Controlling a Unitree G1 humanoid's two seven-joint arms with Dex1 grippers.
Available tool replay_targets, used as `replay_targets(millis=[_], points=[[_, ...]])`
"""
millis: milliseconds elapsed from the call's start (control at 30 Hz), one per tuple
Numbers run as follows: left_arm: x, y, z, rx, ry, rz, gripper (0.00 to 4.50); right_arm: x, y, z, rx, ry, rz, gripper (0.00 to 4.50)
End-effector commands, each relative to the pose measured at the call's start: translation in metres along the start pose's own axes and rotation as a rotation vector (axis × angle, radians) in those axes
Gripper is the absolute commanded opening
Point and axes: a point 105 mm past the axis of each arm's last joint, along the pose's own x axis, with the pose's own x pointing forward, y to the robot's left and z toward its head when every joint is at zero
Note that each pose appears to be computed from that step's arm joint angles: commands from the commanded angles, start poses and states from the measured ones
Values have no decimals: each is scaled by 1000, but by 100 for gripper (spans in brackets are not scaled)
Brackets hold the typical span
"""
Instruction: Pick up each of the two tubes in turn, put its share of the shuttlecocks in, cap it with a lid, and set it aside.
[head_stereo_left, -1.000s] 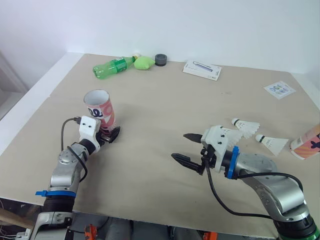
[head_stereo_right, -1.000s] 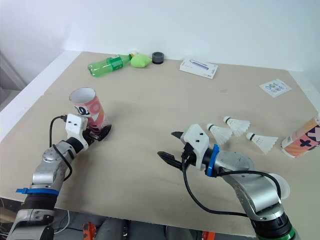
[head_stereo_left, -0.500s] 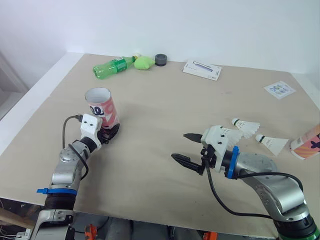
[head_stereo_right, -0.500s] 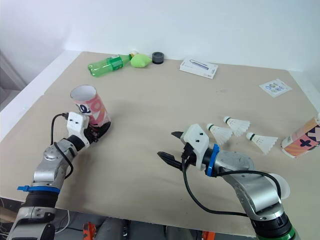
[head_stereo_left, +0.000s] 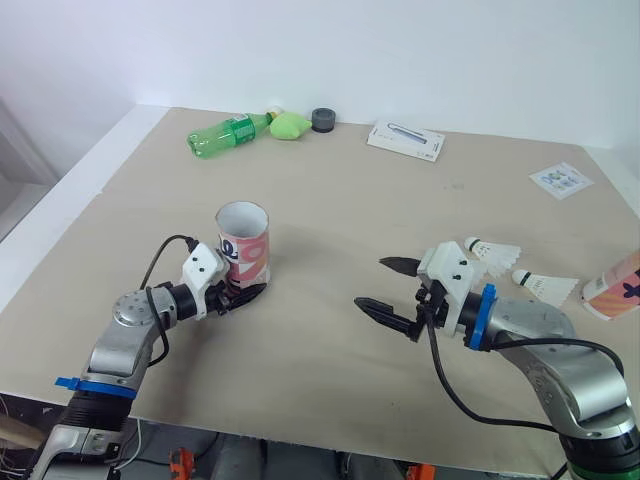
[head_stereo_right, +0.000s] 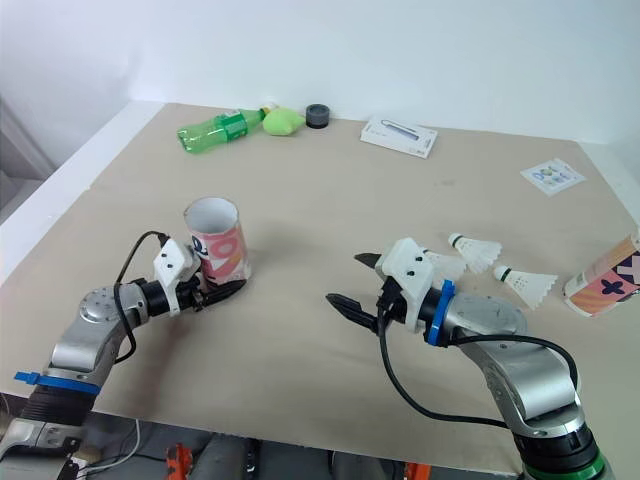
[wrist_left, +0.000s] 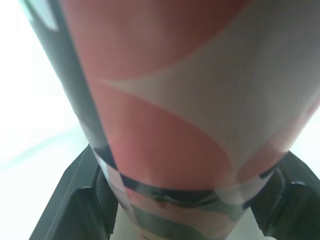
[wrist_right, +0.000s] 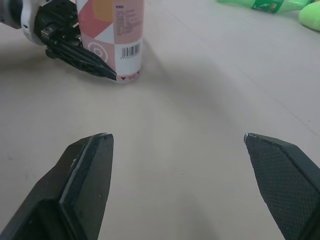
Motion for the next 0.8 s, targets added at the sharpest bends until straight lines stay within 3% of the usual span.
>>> replay_targets(millis=[33, 300, 567, 800], points=[[4, -2, 11, 3, -59, -20, 282, -3, -1, 11, -32, -38, -6, 450], [10, -25, 20, 8, -153, -117, 282, -5, -2, 12, -38, -29, -5, 450], [14, -44, 4, 76, -95, -254, 282, -12, -7, 12, -47, -15, -20, 450], [26, -48, 13, 121, -108, -325, 282, -24, -18, 7, -48, 16, -74, 450]])
